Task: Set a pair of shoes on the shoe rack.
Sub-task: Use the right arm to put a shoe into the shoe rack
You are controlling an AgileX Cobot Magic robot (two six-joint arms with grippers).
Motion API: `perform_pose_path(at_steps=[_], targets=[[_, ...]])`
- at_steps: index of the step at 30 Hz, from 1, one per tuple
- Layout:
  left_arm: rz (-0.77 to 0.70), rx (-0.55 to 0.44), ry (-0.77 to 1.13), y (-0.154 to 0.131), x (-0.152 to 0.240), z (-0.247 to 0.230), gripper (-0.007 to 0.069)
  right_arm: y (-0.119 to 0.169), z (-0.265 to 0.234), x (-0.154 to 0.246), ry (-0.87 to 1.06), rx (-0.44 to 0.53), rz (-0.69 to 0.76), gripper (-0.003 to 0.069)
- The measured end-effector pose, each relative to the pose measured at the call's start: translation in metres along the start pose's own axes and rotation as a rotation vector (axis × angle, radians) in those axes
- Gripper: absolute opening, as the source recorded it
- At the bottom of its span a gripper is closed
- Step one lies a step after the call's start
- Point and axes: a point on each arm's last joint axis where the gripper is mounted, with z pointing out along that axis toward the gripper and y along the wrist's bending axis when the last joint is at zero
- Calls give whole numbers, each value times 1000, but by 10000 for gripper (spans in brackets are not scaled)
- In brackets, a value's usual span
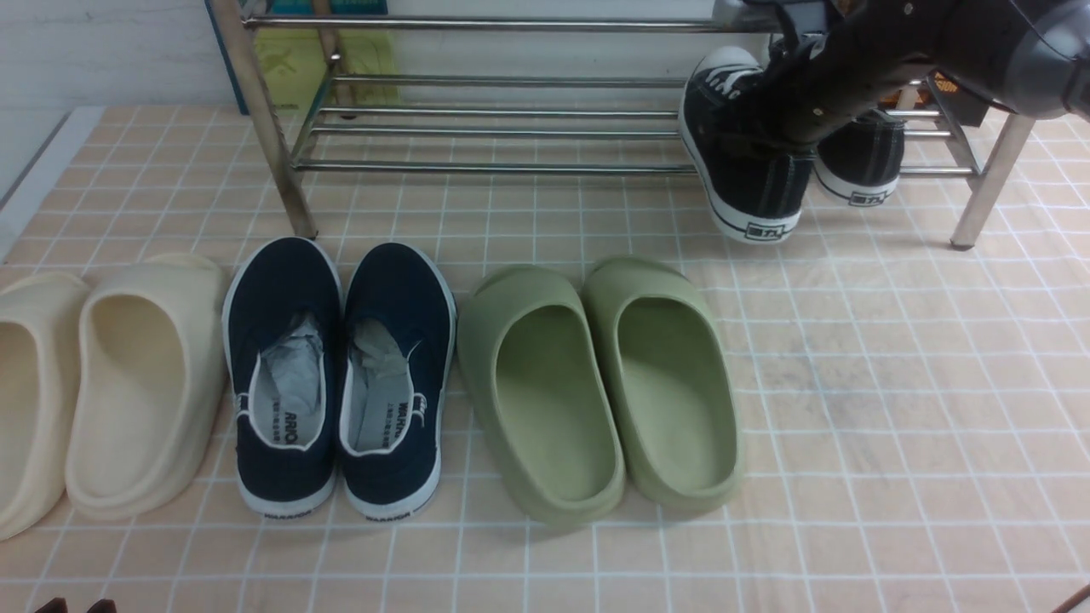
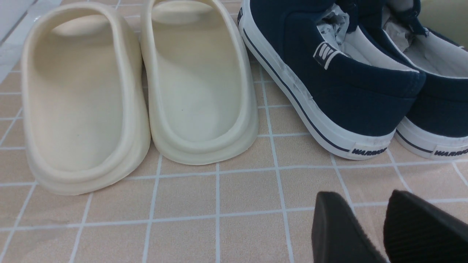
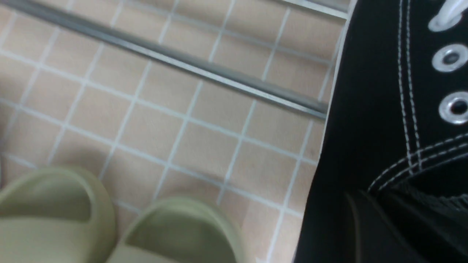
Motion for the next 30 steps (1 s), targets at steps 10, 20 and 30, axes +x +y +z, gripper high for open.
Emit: perform_pose_path(at_steps=[10, 20, 30], targets=[[0, 0, 0, 0, 0, 0, 239, -6, 7, -10, -144, 47, -40, 141], [0, 0, 0, 0, 0, 0, 239, -9, 12, -12, -183, 67, -59, 13], [0, 0, 0, 0, 0, 0, 239, -10, 13, -18, -270, 88, -82, 40]])
